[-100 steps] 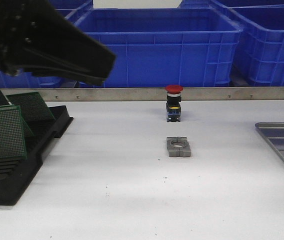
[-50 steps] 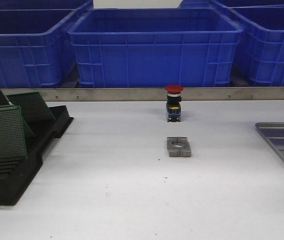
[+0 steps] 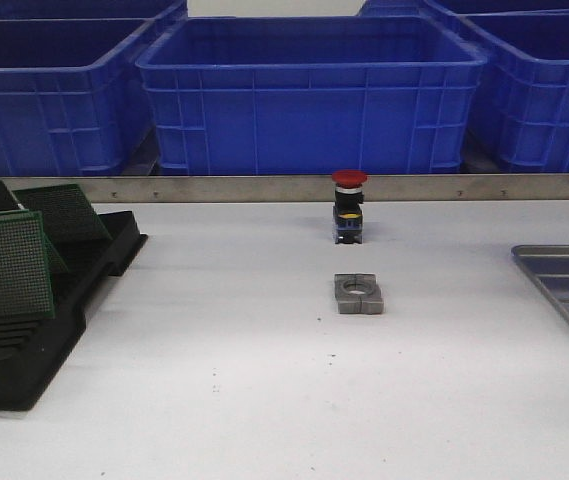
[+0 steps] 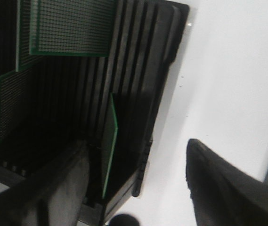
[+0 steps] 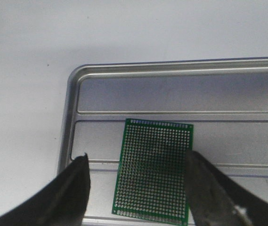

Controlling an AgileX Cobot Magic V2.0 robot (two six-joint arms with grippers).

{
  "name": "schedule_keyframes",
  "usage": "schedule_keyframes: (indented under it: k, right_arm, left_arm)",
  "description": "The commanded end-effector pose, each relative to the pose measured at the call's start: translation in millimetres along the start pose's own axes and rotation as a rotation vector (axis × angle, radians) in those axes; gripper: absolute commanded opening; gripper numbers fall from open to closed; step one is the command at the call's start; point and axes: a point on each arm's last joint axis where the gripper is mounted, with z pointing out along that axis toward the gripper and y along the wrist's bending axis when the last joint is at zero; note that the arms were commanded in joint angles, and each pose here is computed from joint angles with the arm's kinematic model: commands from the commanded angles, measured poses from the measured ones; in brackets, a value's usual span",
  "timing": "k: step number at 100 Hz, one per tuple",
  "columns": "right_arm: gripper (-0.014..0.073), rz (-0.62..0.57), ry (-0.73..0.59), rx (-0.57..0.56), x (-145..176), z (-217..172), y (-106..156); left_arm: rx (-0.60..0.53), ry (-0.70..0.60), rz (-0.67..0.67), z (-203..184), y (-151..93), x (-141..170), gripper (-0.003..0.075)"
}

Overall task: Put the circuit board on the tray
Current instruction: 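Grasp another green circuit board in the rack with left gripper, then lift the second board out and carry it to the table center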

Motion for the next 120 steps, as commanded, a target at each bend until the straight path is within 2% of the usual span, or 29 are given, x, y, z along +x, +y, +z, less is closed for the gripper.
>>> schedule_keyframes:
  k: [1, 27, 45, 57, 70, 80, 101, 120]
  right_arm:
    - [0.0464, 0.007, -0.061, -0.004, -14.0, -9.8, 1.2]
    - [0.0464, 0.007, -0.059, -0.008, -13.8, -9.8, 1.6]
    - [0.0464, 0.007, -0.059, -0.009, -13.8, -9.8, 1.6]
    - [0.0464, 0.007, -0.055, -0.018, -13.5, -9.7, 2.5]
    - [0.0464, 0.007, -0.055, -0.018, -13.5, -9.7, 2.5]
    - [0.0464, 0.007, -0.055, -0.018, -13.5, -9.7, 2.5]
    - [0.0464, 0.007, -0.055, -0.018, -13.5, -9.7, 2.5]
    - [0.0464, 0.007, -0.055, -0.021, -13.4, -9.7, 2.8]
  left_arm:
    - [-0.076, -0.024, -0.022, -2.7, 11.6, -3.9, 0.0402]
    - [-0.002, 0.007, -0.041, 31.5, 21.2, 0.7, 0.0402]
    - [-0.002, 0.019, -0.052, 49.9, 28.0, 3.3, 0.0395]
    - [0.0, 0.025, -0.053, 55.6, 29.7, 4.3, 0.0301]
    - [-0.019, 0.023, -0.054, 56.2, 31.7, 4.2, 0.0102]
    - [-0.021, 0.022, -0.055, 56.2, 31.8, 4.1, -0.002]
    - [0.014, 0.003, -0.07, 48.1, 26.0, 1.5, -0.0017]
    - [-0.023, -0.056, -0.094, 25.0, 20.6, -5.5, -0.0017]
